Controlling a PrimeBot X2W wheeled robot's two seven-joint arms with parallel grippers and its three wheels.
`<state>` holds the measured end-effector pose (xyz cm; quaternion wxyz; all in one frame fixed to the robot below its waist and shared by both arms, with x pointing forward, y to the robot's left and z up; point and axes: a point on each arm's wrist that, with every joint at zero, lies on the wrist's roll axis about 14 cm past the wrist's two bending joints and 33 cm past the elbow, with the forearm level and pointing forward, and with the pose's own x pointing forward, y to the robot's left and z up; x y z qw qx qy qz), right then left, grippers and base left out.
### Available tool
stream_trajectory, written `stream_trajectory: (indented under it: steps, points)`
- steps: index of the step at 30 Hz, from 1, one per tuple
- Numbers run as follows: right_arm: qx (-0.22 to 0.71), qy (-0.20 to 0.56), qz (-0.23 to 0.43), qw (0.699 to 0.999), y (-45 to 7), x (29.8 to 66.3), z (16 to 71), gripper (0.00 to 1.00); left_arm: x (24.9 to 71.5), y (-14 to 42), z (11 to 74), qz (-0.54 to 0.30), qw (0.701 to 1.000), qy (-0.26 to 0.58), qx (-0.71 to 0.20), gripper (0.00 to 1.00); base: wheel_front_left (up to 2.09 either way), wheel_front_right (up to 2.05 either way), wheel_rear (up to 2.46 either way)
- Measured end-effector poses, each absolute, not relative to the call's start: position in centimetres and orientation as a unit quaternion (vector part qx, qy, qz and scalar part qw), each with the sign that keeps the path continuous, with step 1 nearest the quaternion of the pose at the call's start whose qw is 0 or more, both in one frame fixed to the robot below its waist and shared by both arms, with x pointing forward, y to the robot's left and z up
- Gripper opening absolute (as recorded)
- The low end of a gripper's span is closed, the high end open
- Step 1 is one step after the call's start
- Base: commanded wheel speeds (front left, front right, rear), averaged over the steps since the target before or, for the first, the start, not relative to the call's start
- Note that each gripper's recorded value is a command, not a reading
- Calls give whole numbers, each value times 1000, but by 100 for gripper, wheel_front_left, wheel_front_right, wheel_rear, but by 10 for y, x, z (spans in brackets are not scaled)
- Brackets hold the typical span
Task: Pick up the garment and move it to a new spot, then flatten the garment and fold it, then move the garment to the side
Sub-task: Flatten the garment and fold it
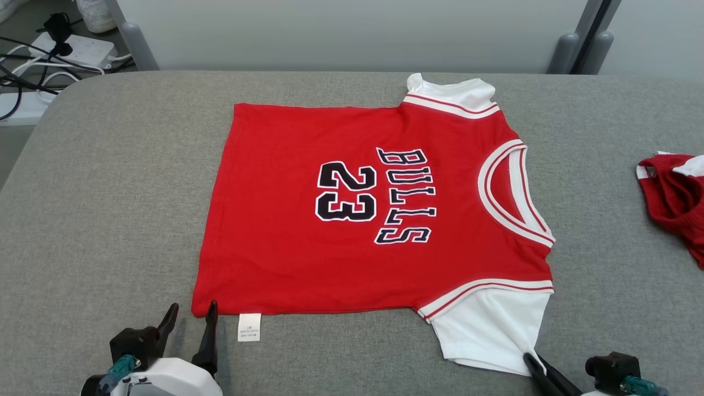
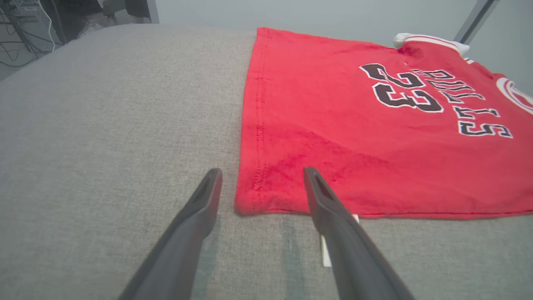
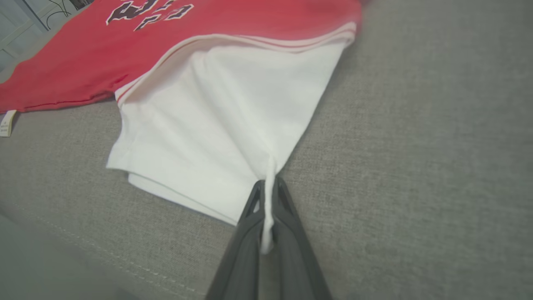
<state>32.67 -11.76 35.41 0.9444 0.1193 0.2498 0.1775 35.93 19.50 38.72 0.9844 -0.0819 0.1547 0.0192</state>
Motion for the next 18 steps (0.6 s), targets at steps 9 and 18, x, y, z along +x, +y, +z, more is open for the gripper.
stream_trajectory:
  steps: [9, 18]
  points:
    - [121, 251, 173, 945, -122, 330, 352, 0, 370, 197, 353, 40, 969, 215, -117, 44, 0, 0, 0]
    - [115, 251, 183, 943, -122, 335, 351, 0, 382, 192, 341, 42, 963, 230, -134, 0, 0, 0, 0]
